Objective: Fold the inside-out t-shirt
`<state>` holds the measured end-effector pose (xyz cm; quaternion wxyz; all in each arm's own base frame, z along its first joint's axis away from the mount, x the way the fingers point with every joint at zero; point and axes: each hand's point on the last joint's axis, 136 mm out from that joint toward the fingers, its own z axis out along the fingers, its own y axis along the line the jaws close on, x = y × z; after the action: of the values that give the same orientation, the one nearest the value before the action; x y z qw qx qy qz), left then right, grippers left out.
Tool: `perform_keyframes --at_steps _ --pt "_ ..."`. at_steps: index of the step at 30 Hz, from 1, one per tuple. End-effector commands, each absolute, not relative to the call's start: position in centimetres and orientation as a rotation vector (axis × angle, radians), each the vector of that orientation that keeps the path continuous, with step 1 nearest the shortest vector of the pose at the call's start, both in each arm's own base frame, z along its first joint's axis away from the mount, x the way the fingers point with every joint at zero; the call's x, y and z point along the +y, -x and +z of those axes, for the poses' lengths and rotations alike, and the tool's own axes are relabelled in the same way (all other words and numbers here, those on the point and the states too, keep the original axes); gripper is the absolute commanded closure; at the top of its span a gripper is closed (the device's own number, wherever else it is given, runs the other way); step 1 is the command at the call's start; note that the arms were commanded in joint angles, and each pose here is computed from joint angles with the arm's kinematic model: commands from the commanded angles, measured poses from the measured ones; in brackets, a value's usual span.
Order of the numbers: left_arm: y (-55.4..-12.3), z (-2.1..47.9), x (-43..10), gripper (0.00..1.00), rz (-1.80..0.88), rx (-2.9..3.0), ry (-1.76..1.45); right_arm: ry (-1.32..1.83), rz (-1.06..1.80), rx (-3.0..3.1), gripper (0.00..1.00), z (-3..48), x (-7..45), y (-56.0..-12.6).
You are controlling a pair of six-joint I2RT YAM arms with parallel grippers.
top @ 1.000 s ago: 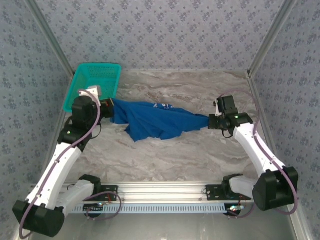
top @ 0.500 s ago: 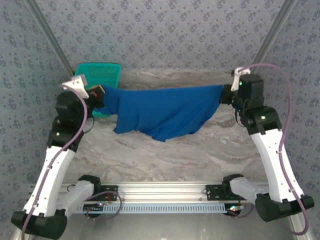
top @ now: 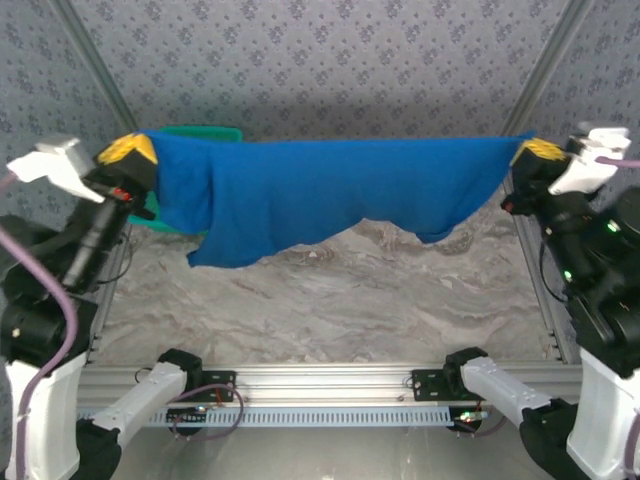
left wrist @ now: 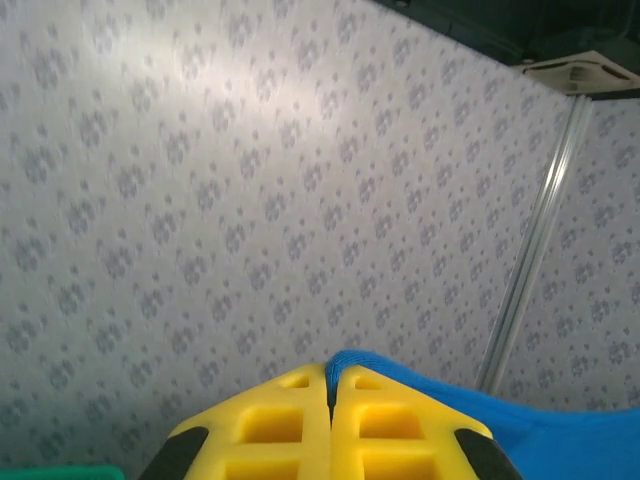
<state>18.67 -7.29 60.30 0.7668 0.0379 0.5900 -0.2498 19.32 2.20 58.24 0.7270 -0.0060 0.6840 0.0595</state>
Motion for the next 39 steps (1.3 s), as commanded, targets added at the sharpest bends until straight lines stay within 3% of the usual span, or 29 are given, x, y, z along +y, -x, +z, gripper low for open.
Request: perform_keyframes --at_steps 1,11,19,25,30,33,39 --pt "-21.7 60.1 -7.4 1.0 -0.414 1.373 -0.105 0.0 0.061 1.546 1.0 57.8 1.6 -20.4" --pt "-38.1 56.3 -9.2 1.0 -0.247 1.613 -0.117 -0.076 -0.015 1.637 1.0 55.5 1.1 -33.3" --pt "-43.7 60.1 -10.0 1.0 -0.245 1.536 -0.194 -0.106 0.036 1.566 1.0 58.5 -0.5 -39.5" --pt "-41.5 64.3 -9.8 1.0 -0.361 1.398 -0.205 -0.065 0.066 1.522 1.0 61.3 -0.1 -38.5" --pt "-38.2 62.4 -12.3 1.0 -0.53 1.507 -0.288 -0.035 0.062 1.603 1.0 59.1 0.2 -36.3" --pt "-36.7 56.4 -15.3 1.0 -0.64 1.695 -0.343 -0.038 0.119 1.77 1.0 53.0 1.0 -35.5" --pt "-30.3 37.4 -21.9 1.0 -1.05 1.97 -0.417 -0.287 0.138 2.18 1.0 33.7 0.0 -29.0"
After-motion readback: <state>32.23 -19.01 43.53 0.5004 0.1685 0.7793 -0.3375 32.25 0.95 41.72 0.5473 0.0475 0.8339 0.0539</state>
